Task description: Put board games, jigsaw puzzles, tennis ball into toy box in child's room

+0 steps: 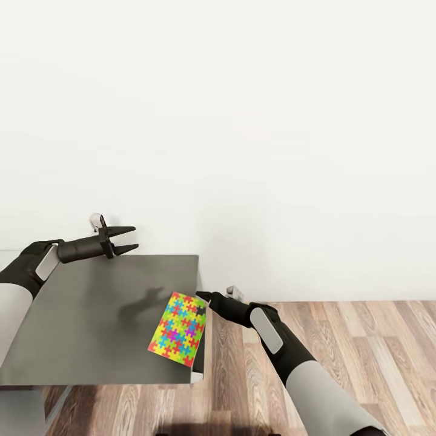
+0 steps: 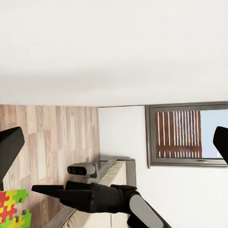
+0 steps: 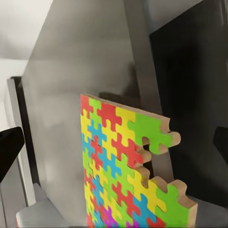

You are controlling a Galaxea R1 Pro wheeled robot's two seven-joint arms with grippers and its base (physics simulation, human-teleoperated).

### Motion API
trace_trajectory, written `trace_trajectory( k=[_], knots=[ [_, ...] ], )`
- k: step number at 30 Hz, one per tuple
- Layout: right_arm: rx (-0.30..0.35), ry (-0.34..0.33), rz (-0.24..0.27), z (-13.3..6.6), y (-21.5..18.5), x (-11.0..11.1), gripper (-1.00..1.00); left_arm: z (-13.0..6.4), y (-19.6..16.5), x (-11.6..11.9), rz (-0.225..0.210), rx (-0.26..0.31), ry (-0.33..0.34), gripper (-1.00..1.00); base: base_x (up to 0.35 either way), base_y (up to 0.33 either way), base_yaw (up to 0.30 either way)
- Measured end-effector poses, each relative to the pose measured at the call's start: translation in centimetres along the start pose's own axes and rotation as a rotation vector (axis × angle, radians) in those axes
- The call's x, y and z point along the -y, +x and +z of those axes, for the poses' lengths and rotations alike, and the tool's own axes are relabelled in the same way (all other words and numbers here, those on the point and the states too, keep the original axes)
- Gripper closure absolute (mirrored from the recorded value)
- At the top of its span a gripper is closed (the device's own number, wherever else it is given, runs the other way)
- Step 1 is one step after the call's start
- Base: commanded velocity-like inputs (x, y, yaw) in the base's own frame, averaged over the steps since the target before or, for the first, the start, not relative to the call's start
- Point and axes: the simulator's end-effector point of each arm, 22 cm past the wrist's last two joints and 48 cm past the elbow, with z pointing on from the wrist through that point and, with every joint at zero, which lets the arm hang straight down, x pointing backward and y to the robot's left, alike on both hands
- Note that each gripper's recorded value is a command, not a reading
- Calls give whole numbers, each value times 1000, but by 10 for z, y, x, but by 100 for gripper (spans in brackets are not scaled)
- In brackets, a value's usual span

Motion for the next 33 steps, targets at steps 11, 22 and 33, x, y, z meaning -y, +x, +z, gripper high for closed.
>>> trace_trajectory(
  k=[11, 22, 33],
  knots=[
    [-7, 8, 7, 1, 4, 5, -100, 0, 0, 0, 2, 0, 0, -100, -62, 41, 0],
    [-8, 9, 8, 1, 4, 5, -100, 0, 0, 0, 1, 0, 0, -100, -43, 2, 0],
    [-8, 3, 7, 1, 4, 4, -100, 1, 0, 0, 2, -1, 1, -100, -43, -24, 0]
  ],
)
